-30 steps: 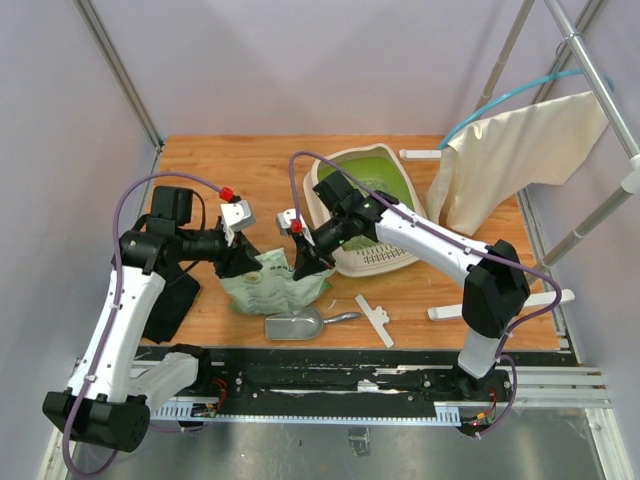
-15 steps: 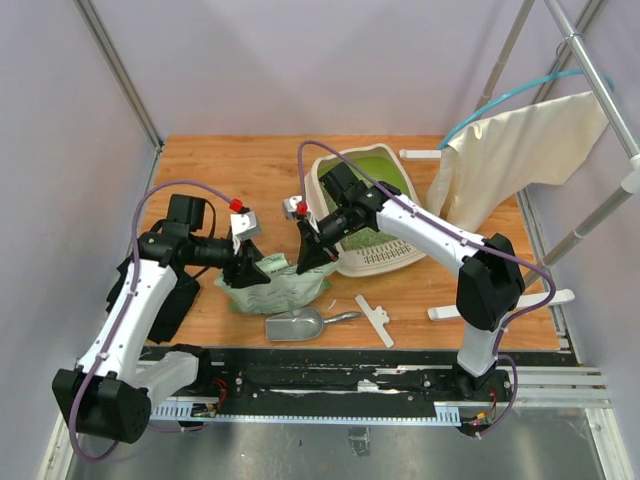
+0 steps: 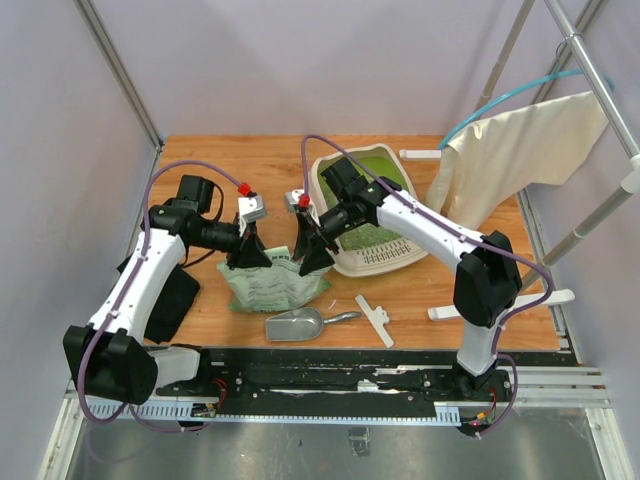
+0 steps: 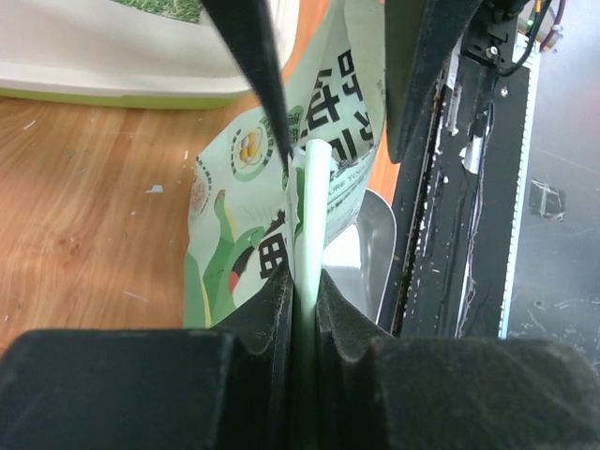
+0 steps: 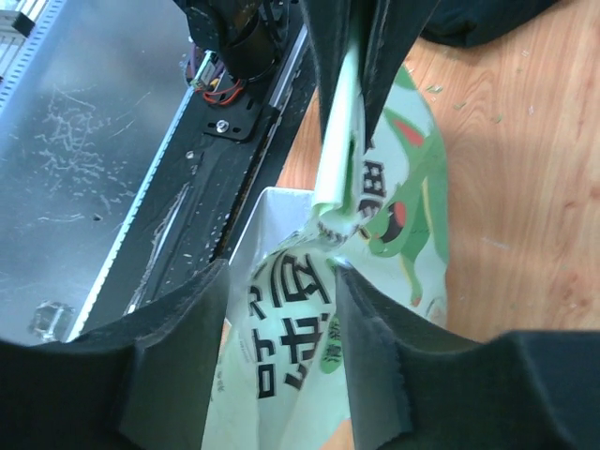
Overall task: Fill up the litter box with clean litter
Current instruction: Close the cat litter bag at the center of the board.
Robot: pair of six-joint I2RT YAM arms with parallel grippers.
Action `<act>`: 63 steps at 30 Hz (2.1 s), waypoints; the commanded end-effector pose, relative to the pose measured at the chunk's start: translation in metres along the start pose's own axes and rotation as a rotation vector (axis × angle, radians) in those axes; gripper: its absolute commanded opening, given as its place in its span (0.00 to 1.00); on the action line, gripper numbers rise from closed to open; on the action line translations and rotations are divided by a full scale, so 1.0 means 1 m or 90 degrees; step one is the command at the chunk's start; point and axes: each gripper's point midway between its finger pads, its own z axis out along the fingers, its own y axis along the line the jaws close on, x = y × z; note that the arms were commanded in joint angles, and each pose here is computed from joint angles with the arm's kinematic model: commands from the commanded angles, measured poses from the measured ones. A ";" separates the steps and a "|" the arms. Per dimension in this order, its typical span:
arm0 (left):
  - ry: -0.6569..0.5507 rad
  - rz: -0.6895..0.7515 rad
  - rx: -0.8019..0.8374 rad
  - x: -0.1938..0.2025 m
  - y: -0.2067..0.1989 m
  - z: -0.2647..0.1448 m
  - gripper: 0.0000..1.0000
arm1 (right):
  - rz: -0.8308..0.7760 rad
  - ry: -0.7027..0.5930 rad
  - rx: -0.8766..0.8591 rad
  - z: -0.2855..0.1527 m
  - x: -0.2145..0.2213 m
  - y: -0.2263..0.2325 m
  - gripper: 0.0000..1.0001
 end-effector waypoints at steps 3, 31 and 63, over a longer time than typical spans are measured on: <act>-0.013 0.020 0.012 -0.008 -0.009 -0.004 0.14 | -0.006 0.003 -0.012 0.016 -0.012 -0.007 0.59; -0.125 0.085 -0.177 -0.045 0.008 -0.033 0.97 | 0.164 -0.023 -0.076 0.018 -0.002 0.011 0.01; -0.521 -0.351 -0.435 -0.027 -0.001 -0.081 1.00 | 0.322 -0.060 -0.018 -0.008 -0.010 -0.027 0.01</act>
